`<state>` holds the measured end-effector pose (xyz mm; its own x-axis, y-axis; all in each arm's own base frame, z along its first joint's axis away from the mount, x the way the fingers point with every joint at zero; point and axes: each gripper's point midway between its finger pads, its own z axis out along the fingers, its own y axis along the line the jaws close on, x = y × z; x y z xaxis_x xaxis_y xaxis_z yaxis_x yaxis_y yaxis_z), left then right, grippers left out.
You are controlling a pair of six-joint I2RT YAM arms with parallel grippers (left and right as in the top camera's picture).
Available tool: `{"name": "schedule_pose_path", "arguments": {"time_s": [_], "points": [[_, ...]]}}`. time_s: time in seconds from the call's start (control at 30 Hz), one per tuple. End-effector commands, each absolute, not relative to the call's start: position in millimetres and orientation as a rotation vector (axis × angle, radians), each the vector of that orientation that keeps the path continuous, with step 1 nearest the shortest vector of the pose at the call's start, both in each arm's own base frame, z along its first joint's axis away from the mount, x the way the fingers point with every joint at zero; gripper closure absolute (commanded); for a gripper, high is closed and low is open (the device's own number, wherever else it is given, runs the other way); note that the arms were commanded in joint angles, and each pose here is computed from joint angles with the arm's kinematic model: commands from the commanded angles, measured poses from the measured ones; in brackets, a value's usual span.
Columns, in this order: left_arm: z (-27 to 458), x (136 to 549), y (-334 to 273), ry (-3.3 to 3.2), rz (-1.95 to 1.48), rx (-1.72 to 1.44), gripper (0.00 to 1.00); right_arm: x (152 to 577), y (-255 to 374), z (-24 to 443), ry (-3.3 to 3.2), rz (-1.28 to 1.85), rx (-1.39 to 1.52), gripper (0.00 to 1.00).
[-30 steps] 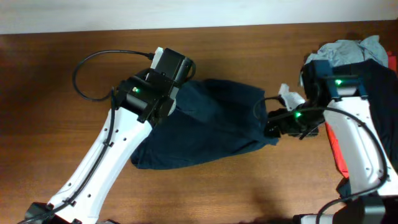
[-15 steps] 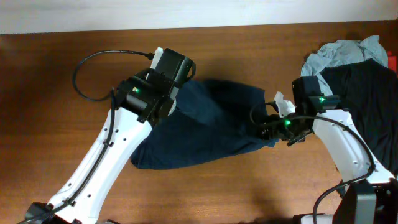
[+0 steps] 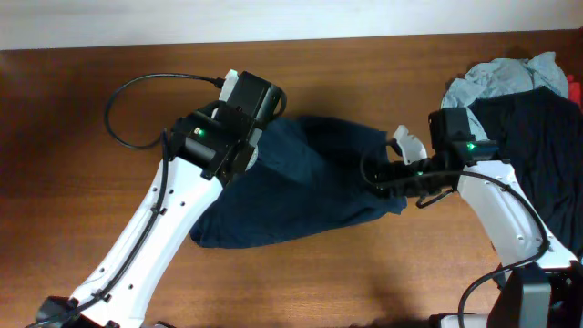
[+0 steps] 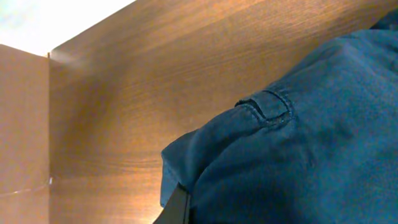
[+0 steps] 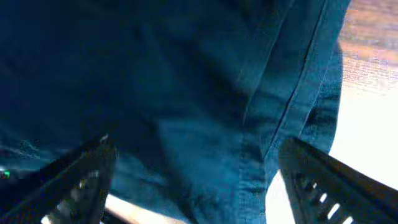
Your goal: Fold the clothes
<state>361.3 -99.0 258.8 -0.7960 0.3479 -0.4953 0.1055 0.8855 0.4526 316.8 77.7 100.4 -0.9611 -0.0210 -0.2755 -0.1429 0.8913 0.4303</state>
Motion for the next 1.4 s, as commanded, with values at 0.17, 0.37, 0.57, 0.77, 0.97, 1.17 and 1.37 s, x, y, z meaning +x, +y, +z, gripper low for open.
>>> {"name": "schedule_pose_path", "arguments": {"time_s": [0.17,0.37,0.57,0.77,0.97,1.17,1.37], "points": [[264.3,363.0,-91.9,2.441,0.586,0.284,0.99,327.8,71.9,100.8,2.790,0.675,0.202,0.11],[264.3,363.1,-91.8,2.441,0.586,0.283,0.99,295.6,64.2,67.1,2.945,0.617,0.349,0.12],[264.3,363.1,-91.8,2.441,0.586,0.283,0.98,257.5,52.7,26.0,3.053,0.476,0.543,0.16],[264.3,363.0,-91.9,2.441,0.586,0.284,0.95,279.2,65.2,33.0,2.951,0.598,0.421,0.16],[264.2,363.0,-91.8,2.441,0.587,0.284,0.94,288.8,103.5,56.8,2.824,0.944,0.150,0.16],[264.2,363.1,-91.9,2.441,0.586,0.284,0.94,284.6,114.1,58.8,2.812,0.967,0.013,0.21],[264.3,362.9,-91.8,2.441,0.587,0.285,0.93,280.9,118.5,60.6,2.816,1.003,0.009,0.53]]}}
